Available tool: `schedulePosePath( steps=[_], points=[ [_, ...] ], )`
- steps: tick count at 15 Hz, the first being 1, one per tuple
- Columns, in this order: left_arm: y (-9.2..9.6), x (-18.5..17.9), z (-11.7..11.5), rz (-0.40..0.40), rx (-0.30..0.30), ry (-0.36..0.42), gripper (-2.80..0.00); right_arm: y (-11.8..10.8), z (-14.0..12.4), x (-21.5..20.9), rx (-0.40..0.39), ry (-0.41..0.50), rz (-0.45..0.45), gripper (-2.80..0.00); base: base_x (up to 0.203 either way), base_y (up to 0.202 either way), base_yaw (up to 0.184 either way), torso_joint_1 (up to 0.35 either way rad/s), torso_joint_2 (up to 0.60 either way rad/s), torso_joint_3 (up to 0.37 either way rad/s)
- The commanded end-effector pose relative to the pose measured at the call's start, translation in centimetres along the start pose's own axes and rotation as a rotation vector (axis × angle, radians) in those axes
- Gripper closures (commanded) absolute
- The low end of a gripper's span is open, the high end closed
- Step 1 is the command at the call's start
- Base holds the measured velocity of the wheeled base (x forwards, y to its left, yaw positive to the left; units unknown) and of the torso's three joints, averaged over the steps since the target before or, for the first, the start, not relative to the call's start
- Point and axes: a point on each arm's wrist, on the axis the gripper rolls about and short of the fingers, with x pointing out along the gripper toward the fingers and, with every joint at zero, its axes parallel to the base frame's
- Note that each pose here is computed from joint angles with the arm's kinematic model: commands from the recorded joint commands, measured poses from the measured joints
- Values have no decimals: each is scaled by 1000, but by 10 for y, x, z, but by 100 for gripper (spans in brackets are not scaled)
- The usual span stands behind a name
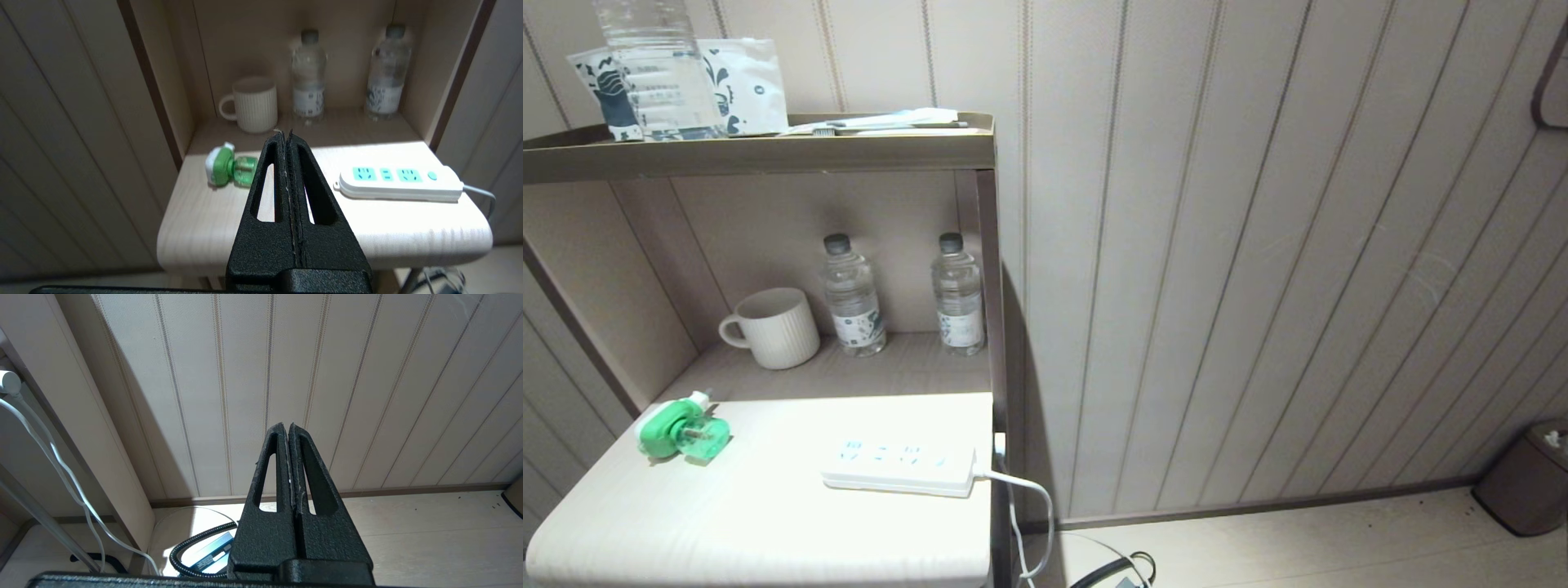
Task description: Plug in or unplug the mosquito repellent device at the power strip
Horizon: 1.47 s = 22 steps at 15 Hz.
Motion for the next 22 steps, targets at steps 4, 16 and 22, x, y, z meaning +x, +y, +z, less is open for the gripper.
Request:
schedulePosePath(
  steps=[4, 16, 22],
  points=[
    [3, 95, 32, -2, -100, 534, 0, 0, 0, 0, 0, 0, 0, 0, 0, 0, 0, 0, 0, 0],
    [43, 237, -14, 144, -258, 1068, -280, 0, 0, 0, 0, 0, 0, 0, 0, 0, 0, 0, 0, 0],
    [54, 265, -43, 152, -290, 1130, -280, 0, 0, 0, 0, 0, 0, 0, 0, 0, 0, 0, 0, 0]
  ],
)
